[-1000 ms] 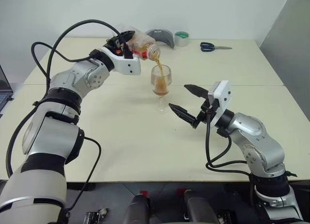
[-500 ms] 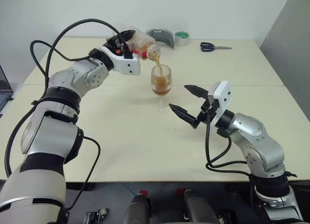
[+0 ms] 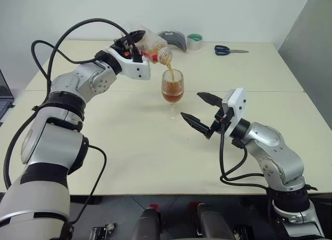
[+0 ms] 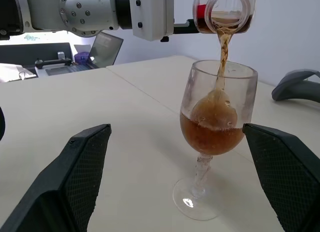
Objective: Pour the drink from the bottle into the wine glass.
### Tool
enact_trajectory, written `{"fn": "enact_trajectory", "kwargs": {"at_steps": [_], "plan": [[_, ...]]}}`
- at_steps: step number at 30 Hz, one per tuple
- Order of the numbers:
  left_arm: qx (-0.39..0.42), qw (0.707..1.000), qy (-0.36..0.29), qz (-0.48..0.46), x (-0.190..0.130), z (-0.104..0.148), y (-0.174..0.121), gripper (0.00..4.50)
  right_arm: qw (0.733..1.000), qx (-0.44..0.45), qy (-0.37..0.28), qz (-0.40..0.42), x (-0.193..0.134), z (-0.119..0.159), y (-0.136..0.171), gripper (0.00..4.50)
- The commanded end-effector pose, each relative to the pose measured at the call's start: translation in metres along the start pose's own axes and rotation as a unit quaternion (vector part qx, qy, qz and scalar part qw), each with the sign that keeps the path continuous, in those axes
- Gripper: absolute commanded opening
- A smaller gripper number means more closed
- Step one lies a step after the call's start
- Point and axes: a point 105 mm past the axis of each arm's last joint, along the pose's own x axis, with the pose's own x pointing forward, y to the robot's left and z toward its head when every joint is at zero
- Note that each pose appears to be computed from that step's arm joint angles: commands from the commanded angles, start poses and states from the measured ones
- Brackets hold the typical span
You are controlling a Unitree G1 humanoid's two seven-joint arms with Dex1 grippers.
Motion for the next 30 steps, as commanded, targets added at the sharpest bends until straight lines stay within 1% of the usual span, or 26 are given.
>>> {"fn": "enact_trajectory", "kwargs": {"at_steps": [1,11,14,20,24,27,29,30], "plan": [[0.015,0.999,0.000,0.035,0.003,-0.003,0.026,1.67,1.000,-0.014,-0.024,0.007,0.000,0.012,0.006,4.50],[0.009,0.999,0.003,0.035,0.003,-0.004,0.024,1.67,1.000,-0.014,-0.024,0.009,0.001,0.011,0.007,4.50],[-0.006,0.999,0.007,0.032,0.003,-0.004,0.021,1.67,1.000,-0.015,-0.025,0.008,0.001,0.012,0.007,4.50],[-0.040,0.999,-0.003,0.029,0.005,0.004,0.010,1.67,0.999,-0.015,-0.028,0.008,0.003,0.013,0.008,4.50],[-0.077,0.997,0.004,0.029,0.004,0.005,0.004,1.67,0.999,-0.014,-0.031,0.006,0.004,0.014,0.009,4.50],[-0.134,0.990,0.017,0.035,0.005,0.003,0.002,1.67,0.999,-0.016,-0.035,0.004,0.005,0.015,0.008,4.50],[-0.149,0.988,0.011,0.036,0.005,0.007,0.000,1.67,0.999,-0.018,-0.040,0.001,0.006,0.017,0.008,4.50],[-0.177,0.983,0.016,0.041,0.006,0.007,-0.001,1.67,0.999,-0.019,-0.042,-0.001,0.006,0.018,0.007,4.50]]}}
